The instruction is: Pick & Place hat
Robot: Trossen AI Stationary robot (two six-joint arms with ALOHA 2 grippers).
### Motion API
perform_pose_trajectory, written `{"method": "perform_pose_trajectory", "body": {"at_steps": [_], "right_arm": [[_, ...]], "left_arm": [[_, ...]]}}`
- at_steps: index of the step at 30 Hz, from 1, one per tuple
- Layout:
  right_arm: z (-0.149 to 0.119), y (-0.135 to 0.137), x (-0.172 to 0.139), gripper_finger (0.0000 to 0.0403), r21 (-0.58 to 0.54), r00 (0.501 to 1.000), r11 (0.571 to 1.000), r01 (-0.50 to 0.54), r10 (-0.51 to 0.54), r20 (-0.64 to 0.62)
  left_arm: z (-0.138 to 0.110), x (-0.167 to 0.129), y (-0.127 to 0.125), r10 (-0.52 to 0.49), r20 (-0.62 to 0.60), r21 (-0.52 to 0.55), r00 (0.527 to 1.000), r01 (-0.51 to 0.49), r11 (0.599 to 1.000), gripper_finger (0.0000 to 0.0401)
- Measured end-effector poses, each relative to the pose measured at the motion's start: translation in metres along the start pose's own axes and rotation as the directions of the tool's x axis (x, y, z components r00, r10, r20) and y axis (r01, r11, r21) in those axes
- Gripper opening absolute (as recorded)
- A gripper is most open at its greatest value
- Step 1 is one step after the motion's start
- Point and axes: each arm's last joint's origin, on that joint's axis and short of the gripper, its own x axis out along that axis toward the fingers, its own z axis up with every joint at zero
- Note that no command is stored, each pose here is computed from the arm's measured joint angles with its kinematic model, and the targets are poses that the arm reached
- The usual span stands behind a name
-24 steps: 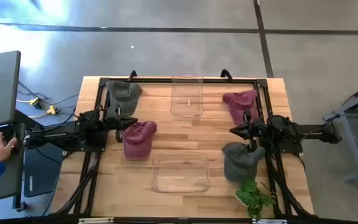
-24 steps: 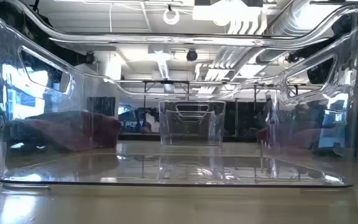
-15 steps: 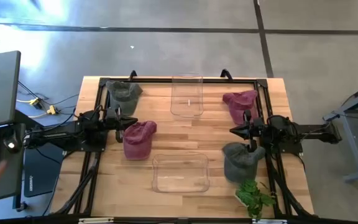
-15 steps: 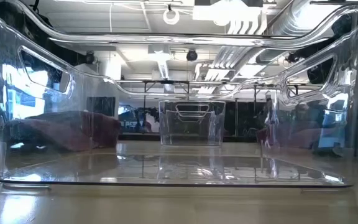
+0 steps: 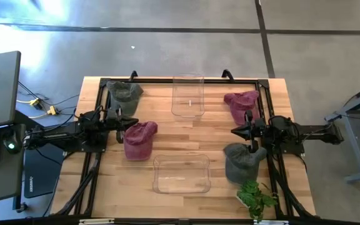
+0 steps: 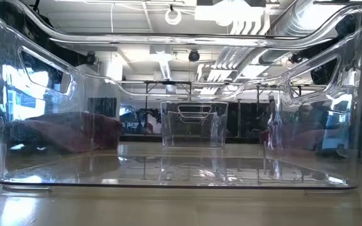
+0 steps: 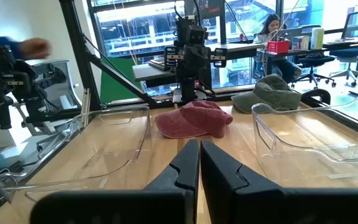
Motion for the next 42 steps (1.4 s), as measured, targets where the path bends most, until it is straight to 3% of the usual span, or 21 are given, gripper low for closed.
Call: {"method": "perform_pose_trajectory", "body": {"at_steps": [14, 19, 22, 24, 27, 30, 32, 36, 40, 42], "right_arm": [[0.0, 0.0, 0.0, 0.0012, 0.0, 1.0, 1.0, 0.0, 0.0, 0.0], [0.001, -0.001, 0.0, 0.0012, -0.113, 0.999, 0.992, 0.05, -0.048, 0.019], [0.007, -0.001, 0.0, 0.0012, -0.149, 0.995, 0.986, 0.07, -0.059, 0.081], [0.017, 0.0, -0.001, 0.0012, -0.109, 0.983, 0.992, 0.06, -0.04, 0.177], [0.033, 0.002, -0.006, 0.0012, -0.028, 0.934, 0.997, 0.068, -0.054, 0.354], [0.054, 0.001, -0.017, 0.0012, 0.141, 0.812, 0.987, 0.07, -0.139, 0.567], [0.062, -0.001, -0.023, 0.0012, 0.245, 0.736, 0.965, 0.094, -0.233, 0.636], [0.082, -0.004, -0.034, 0.0012, 0.407, 0.613, 0.894, 0.189, -0.431, 0.662], [0.106, -0.003, -0.036, 0.0012, 0.452, 0.586, 0.857, 0.246, -0.503, 0.635], [0.123, -0.002, -0.035, 0.0012, 0.5, 0.582, 0.82, 0.279, -0.559, 0.591]], "left_arm": [[0.0, 0.0, 0.0, 0.0, 0.0, 0.0, 1.0, 0.0, 1.0, 0.0001], [0.0, 0.0, 0.0, 0.0, 0.0, 0.0, 1.0, 0.0, 1.0, 0.0001], [0.0, 0.0, 0.0, 0.0, 0.0, 0.0, 1.0, 0.0, 1.0, 0.0001], [0.0, 0.0, 0.0, 0.0, 0.0, 0.0, 1.0, 0.0, 1.0, 0.0001], [0.0, 0.0, 0.0, 0.0, 0.0, 0.0, 1.0, 0.0, 1.0, 0.0001], [0.0, 0.0, 0.0, 0.0, 0.0, 0.0, 1.0, 0.0, 1.0, 0.0001], [0.0, 0.0, 0.0, 0.0, 0.0, 0.0, 1.0, 0.0, 1.0, 0.0001], [0.0, 0.0, 0.0, 0.004, 0.001, 0.0, 1.0, -0.004, 1.0, 0.0001], [0.0, 0.0, 0.0, 0.004, 0.001, 0.0, 1.0, -0.004, 1.0, 0.0001], [0.0, 0.0, 0.0, 0.004, 0.001, 0.0, 1.0, -0.004, 1.0, 0.0001]]}}
